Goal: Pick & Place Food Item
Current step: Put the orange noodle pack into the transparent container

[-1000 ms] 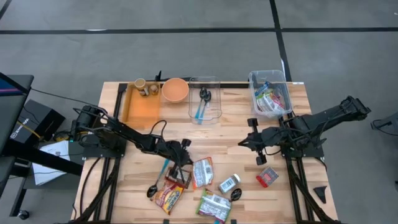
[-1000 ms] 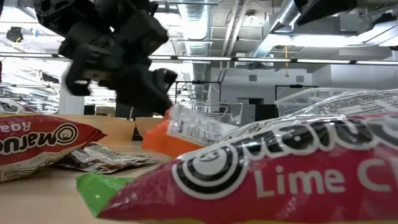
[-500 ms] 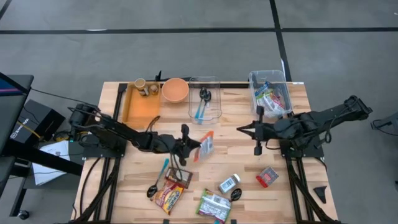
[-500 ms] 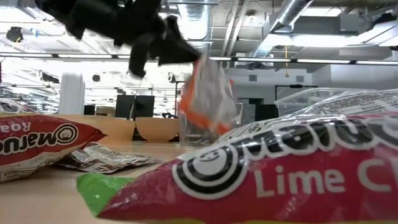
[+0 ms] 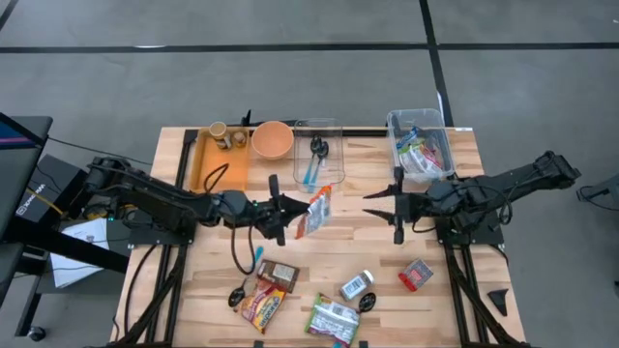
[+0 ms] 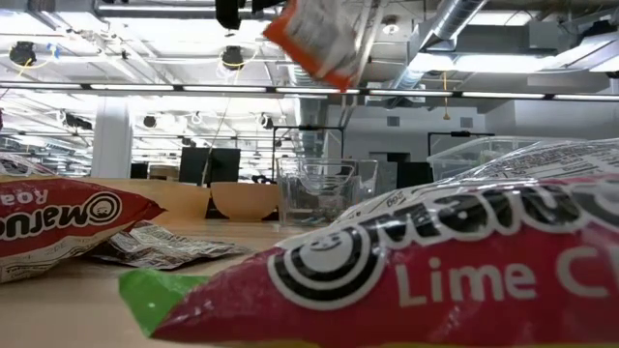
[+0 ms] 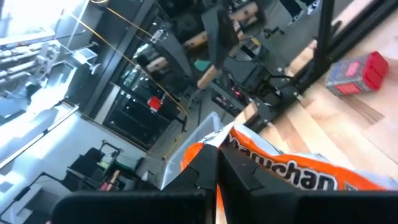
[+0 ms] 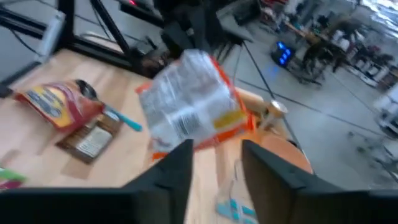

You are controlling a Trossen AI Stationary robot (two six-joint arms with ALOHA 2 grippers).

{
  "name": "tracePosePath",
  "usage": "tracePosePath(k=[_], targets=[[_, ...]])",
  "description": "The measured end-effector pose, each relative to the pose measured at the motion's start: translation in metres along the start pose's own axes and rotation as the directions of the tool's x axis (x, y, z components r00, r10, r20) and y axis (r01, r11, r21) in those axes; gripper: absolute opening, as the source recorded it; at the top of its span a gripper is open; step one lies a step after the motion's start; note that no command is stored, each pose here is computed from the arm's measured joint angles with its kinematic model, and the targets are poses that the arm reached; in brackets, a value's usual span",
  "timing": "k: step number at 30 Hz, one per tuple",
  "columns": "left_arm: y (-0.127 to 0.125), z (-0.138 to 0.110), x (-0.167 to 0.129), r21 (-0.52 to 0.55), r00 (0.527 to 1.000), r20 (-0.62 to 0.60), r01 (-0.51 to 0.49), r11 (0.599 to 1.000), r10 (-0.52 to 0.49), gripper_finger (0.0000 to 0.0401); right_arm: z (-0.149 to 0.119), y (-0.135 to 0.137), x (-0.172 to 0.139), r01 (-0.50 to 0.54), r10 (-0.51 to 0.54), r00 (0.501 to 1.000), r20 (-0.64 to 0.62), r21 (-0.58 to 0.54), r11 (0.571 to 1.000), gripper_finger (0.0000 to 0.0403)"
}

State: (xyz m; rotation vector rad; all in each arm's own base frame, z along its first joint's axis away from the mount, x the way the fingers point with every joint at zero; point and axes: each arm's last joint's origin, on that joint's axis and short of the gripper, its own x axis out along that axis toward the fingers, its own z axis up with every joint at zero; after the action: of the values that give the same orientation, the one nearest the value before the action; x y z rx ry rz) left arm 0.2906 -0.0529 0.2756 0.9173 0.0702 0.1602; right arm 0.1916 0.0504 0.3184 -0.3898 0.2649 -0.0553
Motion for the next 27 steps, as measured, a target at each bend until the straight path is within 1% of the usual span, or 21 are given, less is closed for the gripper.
tracePosePath(k=[5, 7, 9, 11, 17, 23, 25, 27], targets=[[-0.011, -0.005, 0.005, 0.032, 0.999, -0.024, 0.045, 0.998, -0.044, 0.0, -0.001, -0.003, 0.003, -0.047, 0.046, 0.999, 0.024, 0.012, 0.999, 0.0232], [-0.013, -0.005, 0.006, 0.04, 0.998, -0.002, 0.07, 0.997, -0.07, 0.0, -0.001, -0.006, 0.004, -0.067, 0.067, 0.997, 0.034, 0.017, 0.998, 0.0258], [-0.015, -0.004, 0.007, 0.039, 0.995, 0.039, 0.092, 0.995, -0.093, 0.0, -0.002, -0.007, 0.012, -0.084, 0.084, 0.996, 0.036, 0.022, 0.996, 0.0273], [-0.014, -0.003, 0.007, 0.034, 0.991, 0.078, 0.106, 0.994, -0.108, 0.0, -0.007, -0.008, 0.018, -0.108, 0.108, 0.994, 0.014, 0.02, 0.994, 0.0281], [-0.015, 0.001, 0.006, 0.025, 0.979, 0.15, 0.133, 0.991, -0.135, 0.0, -0.012, -0.015, 0.045, -0.16, 0.159, 0.986, 0.048, 0.028, 0.987, 0.0284], [-0.015, 0.001, 0.006, 0.013, 0.976, 0.163, 0.144, 0.99, -0.144, 0.0, -0.021, -0.024, 0.066, -0.256, 0.251, 0.965, 0.08, 0.059, 0.965, 0.0284], [-0.015, 0.002, 0.006, 0.013, 0.975, 0.165, 0.145, 0.989, -0.146, 0.0, -0.022, -0.027, 0.072, -0.28, 0.272, 0.956, 0.113, 0.063, 0.958, 0.0284], [-0.015, 0.002, 0.006, 0.011, 0.972, 0.175, 0.154, 0.988, -0.154, 0.0, -0.026, -0.029, 0.078, -0.298, 0.29, 0.952, 0.102, 0.077, 0.951, 0.0284]])
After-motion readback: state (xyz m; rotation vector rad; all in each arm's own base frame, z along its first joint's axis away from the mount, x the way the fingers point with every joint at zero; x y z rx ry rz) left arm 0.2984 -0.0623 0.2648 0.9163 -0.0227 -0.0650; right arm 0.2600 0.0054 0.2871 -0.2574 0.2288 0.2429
